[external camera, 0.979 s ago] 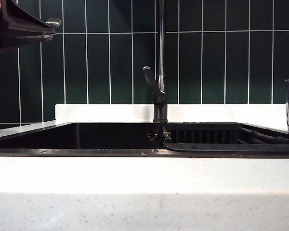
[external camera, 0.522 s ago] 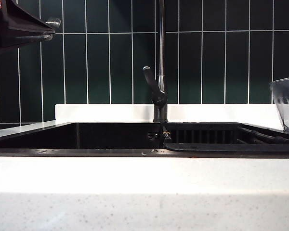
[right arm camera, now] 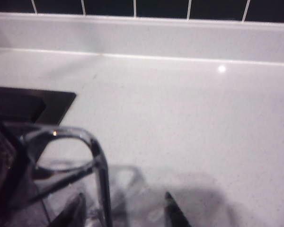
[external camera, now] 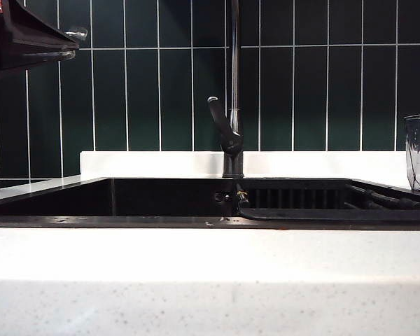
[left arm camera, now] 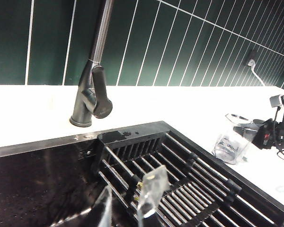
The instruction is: Pick up the mug next to the sink, go to the faucet to get some water, pour the water into the sink, and finally put the mug back to its place.
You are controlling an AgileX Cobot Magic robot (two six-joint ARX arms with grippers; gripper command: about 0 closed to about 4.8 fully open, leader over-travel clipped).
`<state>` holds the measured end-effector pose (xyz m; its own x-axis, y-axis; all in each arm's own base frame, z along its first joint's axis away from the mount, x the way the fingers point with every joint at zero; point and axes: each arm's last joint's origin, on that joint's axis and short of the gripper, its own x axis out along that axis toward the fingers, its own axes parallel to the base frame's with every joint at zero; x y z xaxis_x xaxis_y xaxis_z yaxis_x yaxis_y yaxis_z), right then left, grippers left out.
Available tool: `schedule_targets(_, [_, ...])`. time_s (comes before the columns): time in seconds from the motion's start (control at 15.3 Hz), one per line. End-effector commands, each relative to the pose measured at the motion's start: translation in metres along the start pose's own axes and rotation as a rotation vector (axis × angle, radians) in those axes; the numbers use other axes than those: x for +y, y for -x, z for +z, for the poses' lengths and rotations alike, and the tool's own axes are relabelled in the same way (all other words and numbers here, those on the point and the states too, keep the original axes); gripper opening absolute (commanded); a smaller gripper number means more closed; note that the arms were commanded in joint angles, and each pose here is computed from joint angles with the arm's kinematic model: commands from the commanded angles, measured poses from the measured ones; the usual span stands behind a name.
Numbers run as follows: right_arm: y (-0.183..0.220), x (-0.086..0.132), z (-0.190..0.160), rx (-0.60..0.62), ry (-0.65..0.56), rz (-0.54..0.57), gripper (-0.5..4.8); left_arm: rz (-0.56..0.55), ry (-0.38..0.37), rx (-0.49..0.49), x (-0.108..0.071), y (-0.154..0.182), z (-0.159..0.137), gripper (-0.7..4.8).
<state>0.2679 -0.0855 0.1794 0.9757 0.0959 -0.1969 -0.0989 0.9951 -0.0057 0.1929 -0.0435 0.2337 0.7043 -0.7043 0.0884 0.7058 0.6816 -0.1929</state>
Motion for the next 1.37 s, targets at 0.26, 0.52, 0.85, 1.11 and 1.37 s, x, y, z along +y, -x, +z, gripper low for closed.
schedule_targets(0.26, [-0.0015,0.0049,-0.0020,0.028,-0.004,0.044,2.11,-0.001,-0.011,-0.015,-0.0003,-0.0005,0.0033,0.79])
schedule_targets(0.52, [-0.0013,0.0043,-0.0011,0.019,0.016,0.043,2.10,-0.001,-0.012,-0.015,-0.0004,-0.0005,0.0034,0.79])
schedule_targets(0.85, [-0.0013,0.0046,-0.0024,0.031,0.009,0.045,2.10,-0.001,-0.012,-0.015,-0.0003,-0.0005,0.0034,0.79])
schedule_targets(1.11, [-0.0010,0.0055,-0.0049,0.060,-0.026,0.049,2.10,-0.001,-0.011,-0.015,-0.0003,-0.0005,0.0033,0.79])
schedule_targets(1.37, [0.0012,0.0061,-0.0013,0.052,-0.046,0.048,2.11,-0.001,-0.011,-0.015,-0.0003,-0.0005,0.0033,0.79])
